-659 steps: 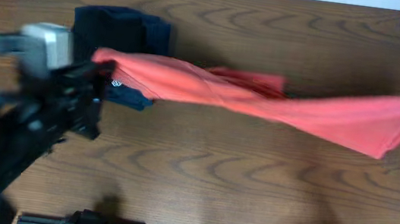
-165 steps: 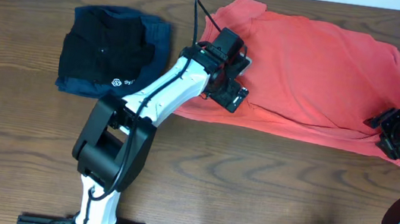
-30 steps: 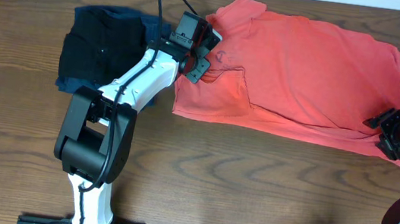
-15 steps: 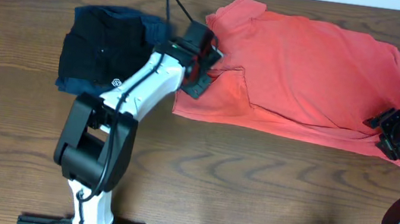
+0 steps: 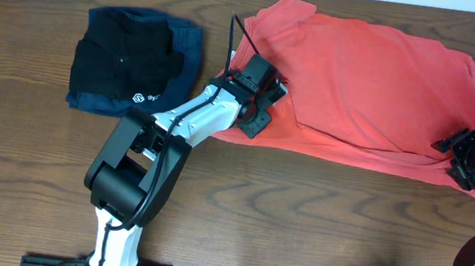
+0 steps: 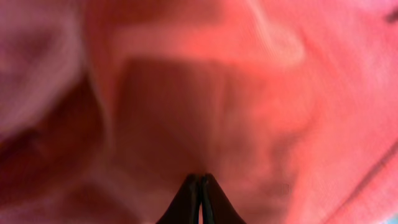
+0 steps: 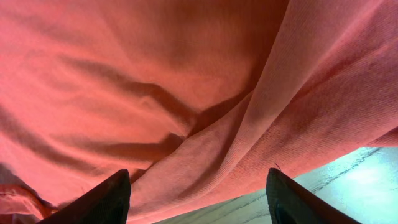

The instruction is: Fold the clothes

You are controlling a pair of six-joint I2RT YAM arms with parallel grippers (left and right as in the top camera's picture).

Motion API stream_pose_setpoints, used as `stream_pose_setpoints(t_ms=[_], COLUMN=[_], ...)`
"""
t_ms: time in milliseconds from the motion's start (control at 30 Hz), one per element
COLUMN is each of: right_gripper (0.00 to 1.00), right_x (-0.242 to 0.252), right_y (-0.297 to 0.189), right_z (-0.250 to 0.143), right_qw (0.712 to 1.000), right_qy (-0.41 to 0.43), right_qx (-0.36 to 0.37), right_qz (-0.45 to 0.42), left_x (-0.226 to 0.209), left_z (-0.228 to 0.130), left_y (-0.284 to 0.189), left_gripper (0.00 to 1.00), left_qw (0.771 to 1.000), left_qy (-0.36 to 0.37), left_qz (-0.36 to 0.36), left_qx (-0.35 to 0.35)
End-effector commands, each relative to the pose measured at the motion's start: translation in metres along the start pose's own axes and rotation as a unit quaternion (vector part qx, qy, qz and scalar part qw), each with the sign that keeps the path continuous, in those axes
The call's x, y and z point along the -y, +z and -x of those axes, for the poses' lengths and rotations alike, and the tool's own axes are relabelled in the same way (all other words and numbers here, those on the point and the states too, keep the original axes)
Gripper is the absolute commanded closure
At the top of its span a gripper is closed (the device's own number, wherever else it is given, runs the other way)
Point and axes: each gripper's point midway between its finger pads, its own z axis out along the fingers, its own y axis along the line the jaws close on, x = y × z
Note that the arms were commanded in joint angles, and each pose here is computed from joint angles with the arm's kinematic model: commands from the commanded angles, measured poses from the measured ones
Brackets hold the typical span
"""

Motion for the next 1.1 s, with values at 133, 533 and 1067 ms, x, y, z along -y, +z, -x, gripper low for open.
stream_pose_setpoints(t_ms=[133, 533, 1067], right_gripper=[0.32, 0.33, 0.3], right_x=[0.001, 0.001, 0.012], right_y=[0.004, 0.004, 0.0], right_z=[-0.002, -0.003, 0.0], right_qw=[1.0, 1.0, 1.0], right_qy=[-0.007, -0.006, -0.008], right_qx=[-0.006, -0.008, -0.005], right_qz=[-0.002, -0.002, -0.011], left_x=[-0.016, -0.087, -0.055], left_z=[0.01, 0.042, 0.044], left_y=[0.003, 0.001, -0.072], left_gripper=[0.94, 0.94, 0.38], left_qw=[0.999, 0.985, 0.997], left_qy=[0.002, -0.041, -0.067], left_qz=[0.034, 0.135, 0.025], left_qx=[0.021, 0.099, 0.035])
